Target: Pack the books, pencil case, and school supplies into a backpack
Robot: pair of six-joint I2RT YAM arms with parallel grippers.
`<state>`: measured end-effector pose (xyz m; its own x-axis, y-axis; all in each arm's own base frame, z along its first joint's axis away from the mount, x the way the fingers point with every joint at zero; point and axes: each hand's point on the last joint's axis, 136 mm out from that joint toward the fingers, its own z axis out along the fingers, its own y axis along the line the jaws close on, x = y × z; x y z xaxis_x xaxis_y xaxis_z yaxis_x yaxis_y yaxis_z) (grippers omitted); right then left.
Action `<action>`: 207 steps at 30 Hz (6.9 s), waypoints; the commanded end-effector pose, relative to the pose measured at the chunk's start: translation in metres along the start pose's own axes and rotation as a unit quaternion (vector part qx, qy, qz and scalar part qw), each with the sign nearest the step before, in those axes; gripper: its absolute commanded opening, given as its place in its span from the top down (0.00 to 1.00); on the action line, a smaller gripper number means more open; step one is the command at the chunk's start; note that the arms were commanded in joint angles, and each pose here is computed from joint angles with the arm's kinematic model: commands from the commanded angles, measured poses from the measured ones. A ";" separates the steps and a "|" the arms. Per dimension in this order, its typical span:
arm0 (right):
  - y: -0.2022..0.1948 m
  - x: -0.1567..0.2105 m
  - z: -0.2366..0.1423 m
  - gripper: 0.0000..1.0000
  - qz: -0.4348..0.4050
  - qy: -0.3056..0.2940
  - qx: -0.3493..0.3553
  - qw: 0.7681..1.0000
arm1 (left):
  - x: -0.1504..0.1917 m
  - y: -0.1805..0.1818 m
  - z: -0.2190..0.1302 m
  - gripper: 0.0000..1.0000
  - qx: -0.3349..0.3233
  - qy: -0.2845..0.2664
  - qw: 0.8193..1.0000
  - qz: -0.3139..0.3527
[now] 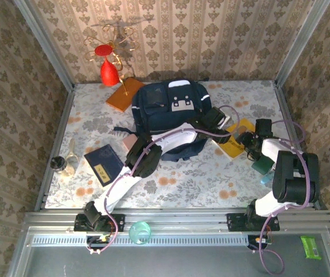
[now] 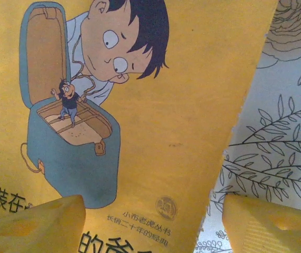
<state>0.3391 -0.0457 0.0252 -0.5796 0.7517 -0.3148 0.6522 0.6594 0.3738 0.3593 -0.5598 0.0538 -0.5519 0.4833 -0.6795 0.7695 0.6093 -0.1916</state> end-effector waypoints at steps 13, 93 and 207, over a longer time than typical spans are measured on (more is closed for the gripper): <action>0.053 -0.016 -0.003 0.71 0.003 -0.038 -0.117 0.992 | 0.073 -0.012 0.014 0.41 0.010 0.081 0.997 0.003; 0.158 0.038 -0.227 1.00 -0.139 -0.108 -0.430 0.885 | -0.012 0.015 -0.237 0.15 0.197 -0.159 0.942 -0.222; 0.148 0.069 -0.152 0.98 -0.142 0.045 -0.367 0.918 | 0.103 0.112 -0.191 1.00 -0.039 0.111 0.976 0.181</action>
<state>0.3194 0.1051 0.1796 -0.7543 0.5425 -0.3698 0.0341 0.5948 0.8031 0.3180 -0.3068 0.0732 -0.2721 0.8654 -0.4207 0.9272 0.3528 0.1260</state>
